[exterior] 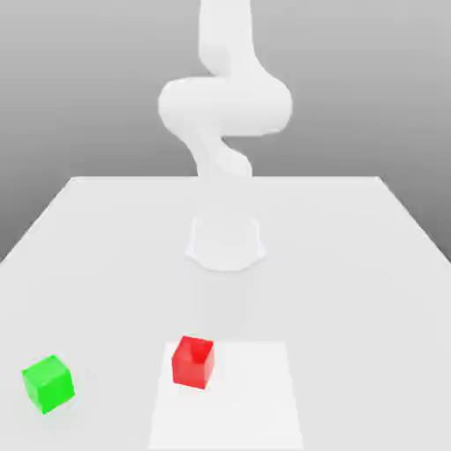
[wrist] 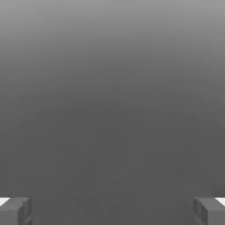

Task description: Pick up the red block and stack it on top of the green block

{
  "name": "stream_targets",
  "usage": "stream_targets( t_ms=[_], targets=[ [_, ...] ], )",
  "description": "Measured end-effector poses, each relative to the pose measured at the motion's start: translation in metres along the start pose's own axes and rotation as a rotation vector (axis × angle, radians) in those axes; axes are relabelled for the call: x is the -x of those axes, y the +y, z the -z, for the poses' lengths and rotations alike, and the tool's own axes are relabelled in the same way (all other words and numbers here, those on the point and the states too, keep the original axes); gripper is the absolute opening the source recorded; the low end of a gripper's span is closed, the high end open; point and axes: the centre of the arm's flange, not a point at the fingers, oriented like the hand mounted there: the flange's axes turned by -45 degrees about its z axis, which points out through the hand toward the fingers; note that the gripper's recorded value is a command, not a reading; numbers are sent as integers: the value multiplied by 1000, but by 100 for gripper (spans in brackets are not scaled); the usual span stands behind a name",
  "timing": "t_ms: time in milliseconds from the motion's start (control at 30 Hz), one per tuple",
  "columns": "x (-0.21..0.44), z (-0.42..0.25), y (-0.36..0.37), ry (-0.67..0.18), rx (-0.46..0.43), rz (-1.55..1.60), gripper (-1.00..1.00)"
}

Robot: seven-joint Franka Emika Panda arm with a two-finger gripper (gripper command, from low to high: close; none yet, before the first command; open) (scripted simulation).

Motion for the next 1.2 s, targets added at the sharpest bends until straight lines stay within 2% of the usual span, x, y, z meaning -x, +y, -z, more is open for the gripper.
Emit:
stream_targets(
  t_ms=[167,333,600,667,833,867,1200],
  targets=[
    [44,-126,13,-190,39,-50,0],
    [117,-228,29,-376,67,-107,0],
    [277,-330,49,-675,94,-212,0],
    [301,-344,49,-704,94,-222,0],
    [336,-380,50,-714,95,-224,0],
    [341,-385,50,-714,95,-224,-100],
    [325,-368,50,-713,95,-225,-100]
  ],
)
